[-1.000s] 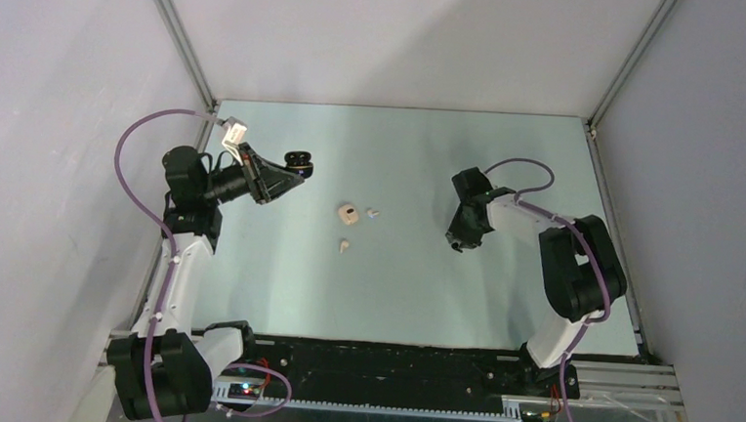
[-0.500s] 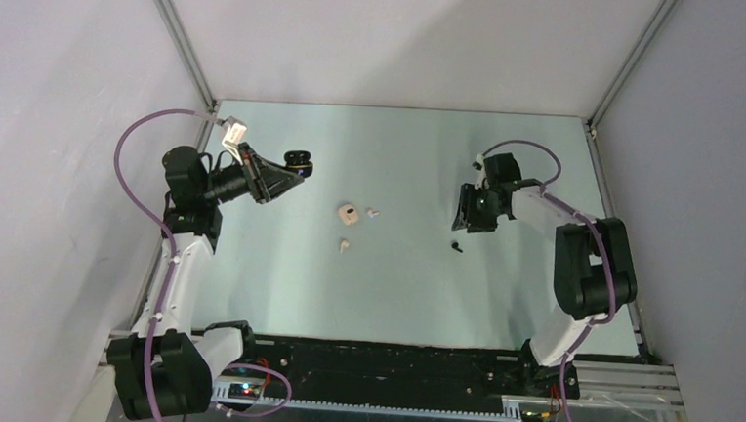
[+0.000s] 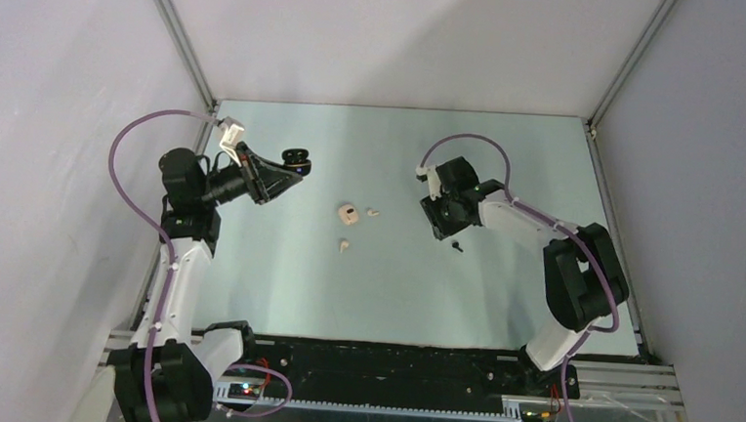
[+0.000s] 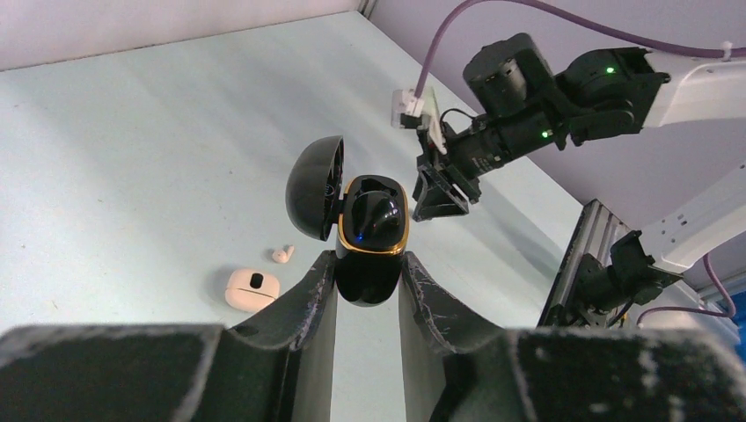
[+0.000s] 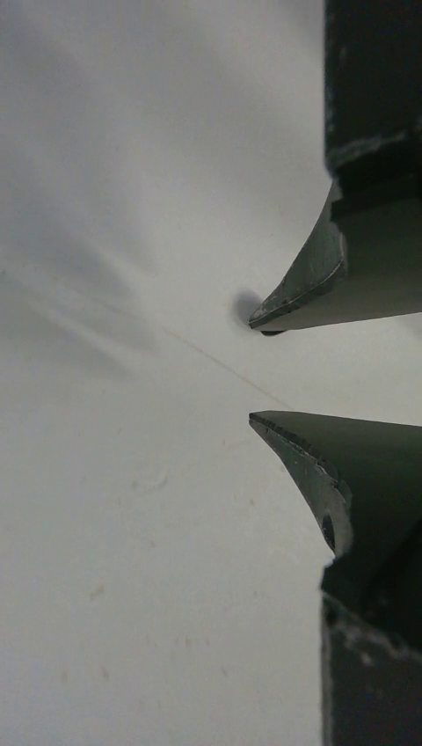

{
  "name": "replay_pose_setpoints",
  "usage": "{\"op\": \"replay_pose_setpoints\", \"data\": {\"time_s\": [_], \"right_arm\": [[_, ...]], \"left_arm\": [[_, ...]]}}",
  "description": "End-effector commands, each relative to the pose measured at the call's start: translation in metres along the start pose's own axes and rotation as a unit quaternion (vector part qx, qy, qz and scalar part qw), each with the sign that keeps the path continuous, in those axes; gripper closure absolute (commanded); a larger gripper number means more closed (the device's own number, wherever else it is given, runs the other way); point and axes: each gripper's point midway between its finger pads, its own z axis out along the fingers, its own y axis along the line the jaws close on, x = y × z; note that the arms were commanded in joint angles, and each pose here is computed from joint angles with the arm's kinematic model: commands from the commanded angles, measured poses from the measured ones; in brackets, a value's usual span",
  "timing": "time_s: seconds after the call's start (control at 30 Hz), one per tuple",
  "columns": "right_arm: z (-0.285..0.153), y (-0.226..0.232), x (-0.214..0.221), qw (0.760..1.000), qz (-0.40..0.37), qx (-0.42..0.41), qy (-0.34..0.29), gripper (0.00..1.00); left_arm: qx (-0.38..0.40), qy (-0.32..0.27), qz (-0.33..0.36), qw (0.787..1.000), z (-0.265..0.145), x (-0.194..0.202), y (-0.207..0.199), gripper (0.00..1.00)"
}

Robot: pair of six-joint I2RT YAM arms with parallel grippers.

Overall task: Insert the wireless bluetooth earbuds into the charging case
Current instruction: Pick up the earbud from the center of the board.

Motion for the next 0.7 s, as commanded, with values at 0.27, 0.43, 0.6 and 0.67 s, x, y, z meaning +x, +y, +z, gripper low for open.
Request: {"op": "replay_pose_setpoints", "data": {"time_s": [0.27, 0.43, 0.6, 0.67], "right_arm": [[0.021, -0.032, -0.002, 0.994, -0.018, 0.092, 0.05, 0.54], [0.027, -0.03, 0.005, 0.993, -0.015, 0.091, 0.068, 0.53], [0.024, -0.026, 0.02, 0.992, 0.0, 0.085, 0.096, 0.53], [0.024, -0.026, 0.021, 0.991, 0.0, 0.087, 0.097, 0.54]], "left_arm": [[-0.004, -0.023, 0.045, 0.999, -0.006, -0.017, -0.012, 1.0], [-0.005, -0.023, 0.044, 0.999, -0.006, -0.016, -0.011, 1.0], [-0.006, -0.022, 0.041, 0.999, -0.006, -0.014, -0.01, 1.0], [-0.007, -0.022, 0.041, 0.999, -0.006, -0.014, -0.009, 1.0]]}}
